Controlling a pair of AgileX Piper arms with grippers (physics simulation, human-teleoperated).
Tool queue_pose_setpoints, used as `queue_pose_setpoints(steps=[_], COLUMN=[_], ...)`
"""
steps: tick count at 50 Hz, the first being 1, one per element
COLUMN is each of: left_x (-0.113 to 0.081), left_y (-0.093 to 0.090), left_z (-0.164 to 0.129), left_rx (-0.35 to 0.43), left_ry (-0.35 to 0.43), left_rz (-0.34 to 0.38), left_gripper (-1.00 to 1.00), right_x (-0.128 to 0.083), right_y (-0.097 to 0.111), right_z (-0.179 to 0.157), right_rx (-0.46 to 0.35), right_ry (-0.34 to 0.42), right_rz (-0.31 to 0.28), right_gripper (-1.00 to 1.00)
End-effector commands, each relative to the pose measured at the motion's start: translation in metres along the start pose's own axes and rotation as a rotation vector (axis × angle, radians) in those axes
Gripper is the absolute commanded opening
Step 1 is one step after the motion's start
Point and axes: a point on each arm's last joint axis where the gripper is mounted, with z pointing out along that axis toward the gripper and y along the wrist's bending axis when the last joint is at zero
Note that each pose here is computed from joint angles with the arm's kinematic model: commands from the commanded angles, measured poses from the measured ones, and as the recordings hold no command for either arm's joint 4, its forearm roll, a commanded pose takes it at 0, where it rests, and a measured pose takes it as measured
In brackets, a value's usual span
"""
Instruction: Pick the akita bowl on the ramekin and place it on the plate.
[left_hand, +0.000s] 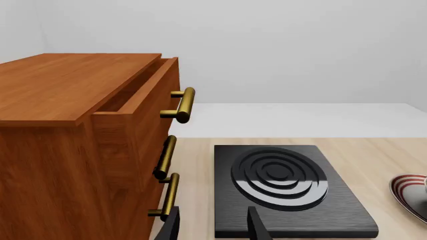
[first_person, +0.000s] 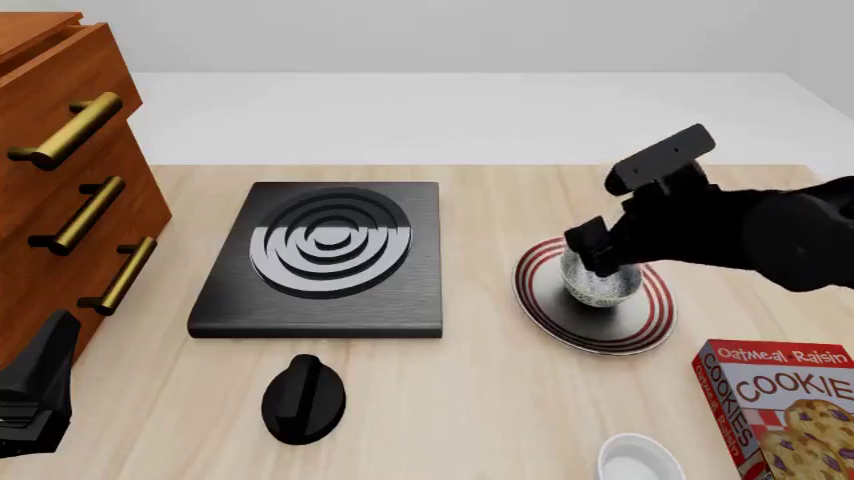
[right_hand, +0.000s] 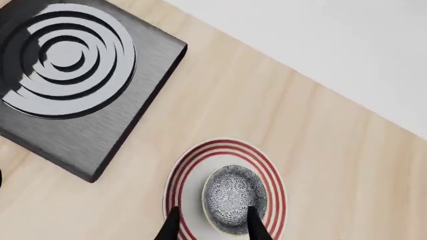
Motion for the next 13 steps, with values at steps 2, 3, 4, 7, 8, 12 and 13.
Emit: queue_pose_setpoints(steps=[2,3,4,7,8,12,13], left_x=[0.000,0.000,0.000,0.000,0.000,0.000,0.000], left_y=[0.000,0.000,0.000,0.000,0.000,0.000,0.000], left_z=[0.000,0.000,0.000,0.000,0.000,0.000,0.000], left_rx=[0.000,0.000,0.000,0.000,0.000,0.000,0.000], left_ry=[0.000,0.000,0.000,0.000,0.000,0.000,0.000], left_rz=[0.000,0.000,0.000,0.000,0.000,0.000,0.000], left_gripper=[1.00,1.00,1.00,1.00,1.00,1.00,1.00], right_x=[0.013,0.013,0.013,0.012,0.011,0.018,0.020], right_y=[0.006,0.006,0.006,0.004,0.005,0.001,0.002], right_z=[-0.009,-0.012,-0.017,-0.037,-0.044,-0.056,-0.060], right_rx=[0.002,0.003,0.004,0.018,0.017,0.040,0.040], right_ry=[-0.071,-0.083,-0.100,-0.174,-0.204,-0.261,-0.277], right_rz=[0.162,0.172,0.206,0.217,0.224,0.279,0.292], right_gripper=[1.00,1.00,1.00,1.00,1.00,1.00,1.00])
